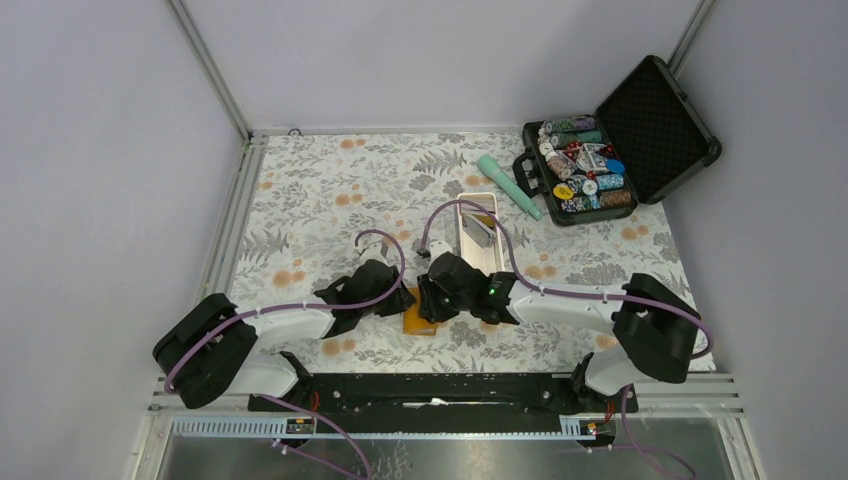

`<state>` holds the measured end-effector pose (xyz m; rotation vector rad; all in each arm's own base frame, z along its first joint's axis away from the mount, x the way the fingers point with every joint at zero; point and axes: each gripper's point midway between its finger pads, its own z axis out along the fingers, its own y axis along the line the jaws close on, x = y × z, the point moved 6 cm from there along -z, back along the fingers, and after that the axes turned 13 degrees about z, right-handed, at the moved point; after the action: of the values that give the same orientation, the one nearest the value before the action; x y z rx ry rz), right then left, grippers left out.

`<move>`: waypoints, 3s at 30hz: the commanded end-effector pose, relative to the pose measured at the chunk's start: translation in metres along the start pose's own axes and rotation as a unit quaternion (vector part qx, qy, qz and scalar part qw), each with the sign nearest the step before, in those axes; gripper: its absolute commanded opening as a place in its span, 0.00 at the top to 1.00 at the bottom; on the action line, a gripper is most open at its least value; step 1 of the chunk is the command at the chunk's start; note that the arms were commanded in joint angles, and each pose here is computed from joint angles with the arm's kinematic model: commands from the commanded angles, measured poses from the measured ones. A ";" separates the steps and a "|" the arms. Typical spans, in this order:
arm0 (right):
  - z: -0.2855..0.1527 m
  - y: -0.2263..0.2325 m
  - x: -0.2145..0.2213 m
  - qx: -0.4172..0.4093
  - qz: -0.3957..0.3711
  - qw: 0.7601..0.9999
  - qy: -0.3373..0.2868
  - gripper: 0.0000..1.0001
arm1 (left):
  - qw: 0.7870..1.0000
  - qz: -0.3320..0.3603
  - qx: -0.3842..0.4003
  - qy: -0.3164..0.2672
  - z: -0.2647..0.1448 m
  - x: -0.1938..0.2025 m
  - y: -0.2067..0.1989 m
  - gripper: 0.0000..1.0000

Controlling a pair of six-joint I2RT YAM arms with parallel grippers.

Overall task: Put the credit cards into the card holder
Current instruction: Close the card holder at the center of the board.

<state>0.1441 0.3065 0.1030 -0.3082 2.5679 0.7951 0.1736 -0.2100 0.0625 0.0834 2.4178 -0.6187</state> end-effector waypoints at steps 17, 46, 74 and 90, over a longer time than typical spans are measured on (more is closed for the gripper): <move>0.014 -0.004 -0.024 0.052 -0.002 0.998 -0.032 0.70 | 0.996 0.019 -0.050 0.069 -0.004 0.032 0.024 0.70; 0.034 -0.005 -0.024 0.049 0.005 0.999 -0.021 0.70 | 0.996 0.016 -0.047 0.074 -0.002 0.033 0.023 0.70; 0.047 -0.017 -0.017 0.089 -0.012 0.996 0.007 0.82 | 0.996 0.017 -0.044 0.078 -0.002 0.035 0.023 0.70; 0.060 -0.017 -0.014 0.102 -0.024 0.994 0.035 0.92 | 0.997 0.013 -0.022 0.076 0.000 0.037 0.016 0.71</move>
<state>0.1761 0.3194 0.0773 -0.3329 2.6586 0.5185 0.1733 -0.2105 0.0619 0.0819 2.4209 -0.6230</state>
